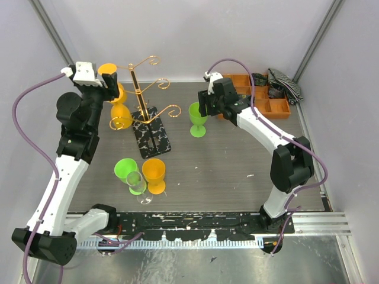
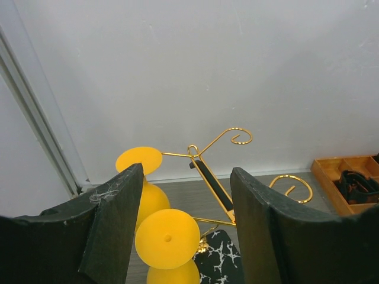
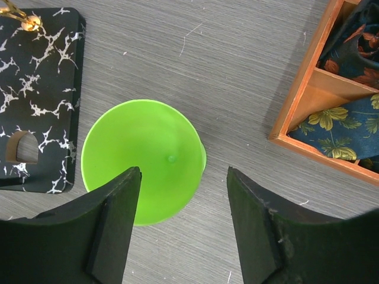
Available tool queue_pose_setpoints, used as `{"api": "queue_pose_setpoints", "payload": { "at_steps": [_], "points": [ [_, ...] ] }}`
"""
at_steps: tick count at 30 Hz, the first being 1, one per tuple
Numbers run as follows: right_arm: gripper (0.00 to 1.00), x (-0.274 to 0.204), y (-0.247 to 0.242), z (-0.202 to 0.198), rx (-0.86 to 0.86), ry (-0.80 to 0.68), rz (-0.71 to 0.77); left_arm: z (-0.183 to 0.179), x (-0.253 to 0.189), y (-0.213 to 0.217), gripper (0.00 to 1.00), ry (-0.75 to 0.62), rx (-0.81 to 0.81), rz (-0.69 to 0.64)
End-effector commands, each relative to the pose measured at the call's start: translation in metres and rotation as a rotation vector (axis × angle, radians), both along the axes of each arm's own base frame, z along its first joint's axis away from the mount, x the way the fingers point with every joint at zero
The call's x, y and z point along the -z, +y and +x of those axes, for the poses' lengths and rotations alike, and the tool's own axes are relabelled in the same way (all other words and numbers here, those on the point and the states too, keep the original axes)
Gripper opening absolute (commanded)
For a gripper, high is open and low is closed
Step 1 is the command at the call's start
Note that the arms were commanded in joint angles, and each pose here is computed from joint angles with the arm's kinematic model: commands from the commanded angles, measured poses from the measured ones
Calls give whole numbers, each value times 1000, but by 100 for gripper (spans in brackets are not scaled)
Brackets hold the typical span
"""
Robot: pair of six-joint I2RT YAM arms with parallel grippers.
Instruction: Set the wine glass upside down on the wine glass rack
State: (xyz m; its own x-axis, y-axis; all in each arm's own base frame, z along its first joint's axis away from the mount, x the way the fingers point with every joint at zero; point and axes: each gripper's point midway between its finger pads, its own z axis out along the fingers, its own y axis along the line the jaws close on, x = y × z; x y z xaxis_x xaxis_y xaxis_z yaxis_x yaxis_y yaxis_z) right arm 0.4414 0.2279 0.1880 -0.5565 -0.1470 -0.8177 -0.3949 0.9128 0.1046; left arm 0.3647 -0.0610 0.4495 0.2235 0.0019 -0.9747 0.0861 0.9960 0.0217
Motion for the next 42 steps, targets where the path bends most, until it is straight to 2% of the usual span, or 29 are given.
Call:
{"api": "queue_pose_setpoints", "payload": {
  "at_steps": [1, 9, 19, 22, 28, 34, 39, 42],
  "points": [
    [62, -15, 0, 9, 4, -51, -2, -3, -18, 2, 67, -44, -14, 8],
    [49, -12, 0, 11, -8, -42, -22, -3, -18, 1, 67, -48, -18, 10],
    [15, -22, -1, 14, -8, -62, -32, -2, -20, 0, 67, -40, -22, -1],
    [9, -35, -9, 19, 23, -92, -61, -1, -24, 2, 68, -30, -38, -17],
    [3, -88, -29, 31, 100, -220, -120, 3, -41, 6, 73, -19, -67, -113],
    [1, -163, -35, 34, 118, -396, -88, 9, -53, 4, 77, 28, -66, -214],
    [1, -238, -38, 27, 142, -622, 28, 18, -56, -7, 83, 56, -24, -292],
    [1, -279, -33, 14, 86, -810, 91, 26, -56, -13, 87, 76, -10, -339]
  ]
}}
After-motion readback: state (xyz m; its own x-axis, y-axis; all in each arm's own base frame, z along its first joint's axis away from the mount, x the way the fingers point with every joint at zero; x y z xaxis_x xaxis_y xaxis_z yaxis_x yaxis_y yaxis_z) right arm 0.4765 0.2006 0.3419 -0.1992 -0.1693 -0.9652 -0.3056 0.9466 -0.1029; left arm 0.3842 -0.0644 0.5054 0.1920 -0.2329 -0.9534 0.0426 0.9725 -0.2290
